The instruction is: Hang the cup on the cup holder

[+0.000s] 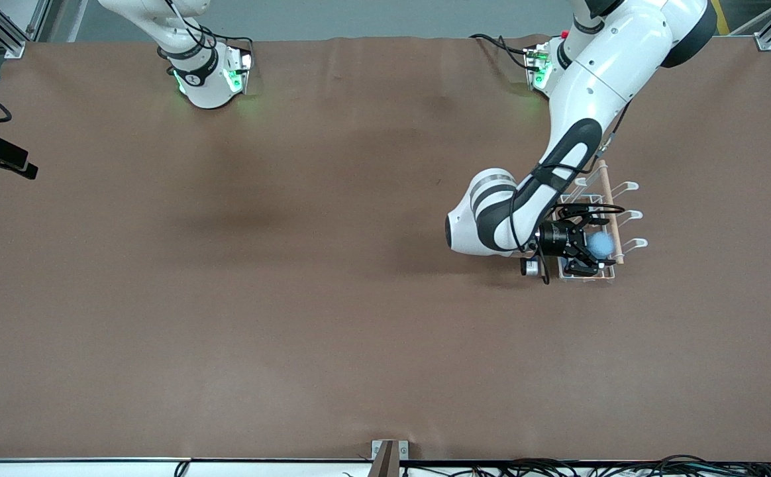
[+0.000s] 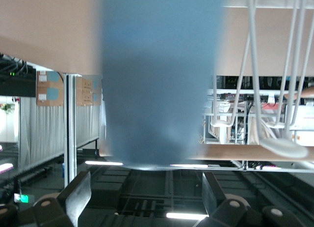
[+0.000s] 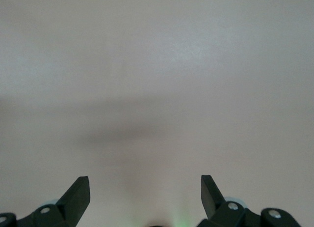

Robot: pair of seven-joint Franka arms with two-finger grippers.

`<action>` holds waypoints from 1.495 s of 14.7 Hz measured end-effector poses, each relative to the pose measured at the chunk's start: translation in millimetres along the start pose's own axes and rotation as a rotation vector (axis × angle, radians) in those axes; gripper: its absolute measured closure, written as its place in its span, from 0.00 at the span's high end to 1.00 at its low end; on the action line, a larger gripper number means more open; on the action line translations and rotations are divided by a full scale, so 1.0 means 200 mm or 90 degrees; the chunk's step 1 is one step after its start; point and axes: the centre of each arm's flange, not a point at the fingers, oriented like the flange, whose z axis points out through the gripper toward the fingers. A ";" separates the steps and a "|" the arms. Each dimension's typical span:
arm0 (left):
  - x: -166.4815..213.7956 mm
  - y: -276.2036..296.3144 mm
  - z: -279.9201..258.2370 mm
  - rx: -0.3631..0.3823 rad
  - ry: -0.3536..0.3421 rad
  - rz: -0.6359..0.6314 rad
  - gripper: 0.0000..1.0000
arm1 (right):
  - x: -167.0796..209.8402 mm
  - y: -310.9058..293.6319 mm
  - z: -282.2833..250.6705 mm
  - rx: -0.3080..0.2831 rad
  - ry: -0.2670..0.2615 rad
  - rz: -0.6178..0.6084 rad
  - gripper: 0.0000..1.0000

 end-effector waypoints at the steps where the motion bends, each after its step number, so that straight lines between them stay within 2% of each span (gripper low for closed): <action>1: -0.01 -0.01 0.00 -0.002 0.000 -0.025 1.00 | 0.00 0.00 0.00 0.000 0.000 -0.001 1.00; 3: -0.07 -0.05 -0.01 -0.010 0.005 -0.076 1.00 | 0.00 0.00 0.00 0.000 -0.001 -0.001 1.00; 5: -0.17 -0.10 -0.05 -0.031 0.029 -0.131 1.00 | 0.00 0.00 0.00 0.000 -0.004 -0.002 1.00; 11: -0.63 -0.13 -0.22 -0.114 0.116 -0.328 1.00 | -0.01 0.00 0.00 0.000 -0.006 -0.001 1.00; 16: -1.10 -0.16 -0.36 -0.205 0.260 -0.474 1.00 | -0.01 0.01 0.01 0.000 -0.008 -0.001 1.00; 19: -1.42 -0.23 -0.31 -0.252 0.373 -0.546 1.00 | -0.01 0.01 0.01 0.000 -0.008 -0.001 1.00; 22: -1.67 -0.23 -0.21 -0.345 0.465 -0.623 1.00 | -0.01 0.01 0.01 0.000 -0.008 0.000 1.00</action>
